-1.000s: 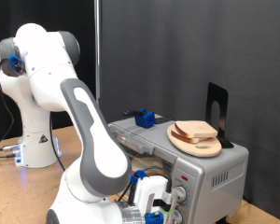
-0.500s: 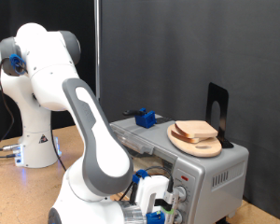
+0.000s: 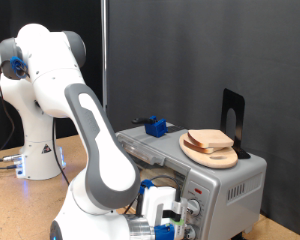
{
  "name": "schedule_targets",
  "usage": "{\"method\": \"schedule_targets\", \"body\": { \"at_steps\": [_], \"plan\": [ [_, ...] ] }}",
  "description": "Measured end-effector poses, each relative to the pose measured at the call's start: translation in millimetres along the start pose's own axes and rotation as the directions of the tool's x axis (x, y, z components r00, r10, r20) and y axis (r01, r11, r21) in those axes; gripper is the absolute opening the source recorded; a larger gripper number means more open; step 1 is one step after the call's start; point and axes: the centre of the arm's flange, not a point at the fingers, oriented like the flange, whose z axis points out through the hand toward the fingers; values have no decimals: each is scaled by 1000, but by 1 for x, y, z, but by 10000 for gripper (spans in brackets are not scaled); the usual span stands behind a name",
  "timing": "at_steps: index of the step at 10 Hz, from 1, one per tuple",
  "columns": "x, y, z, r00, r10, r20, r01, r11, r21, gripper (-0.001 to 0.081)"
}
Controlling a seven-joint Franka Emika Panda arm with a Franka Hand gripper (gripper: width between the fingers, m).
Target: Make a piece of toast with the oven
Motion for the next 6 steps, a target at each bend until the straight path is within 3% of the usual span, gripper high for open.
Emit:
{"method": "schedule_targets", "body": {
  "at_steps": [6],
  "plan": [
    [-8, 12, 0, 971, -221, -93, 229, 969, 95, 111]
  ]
}}
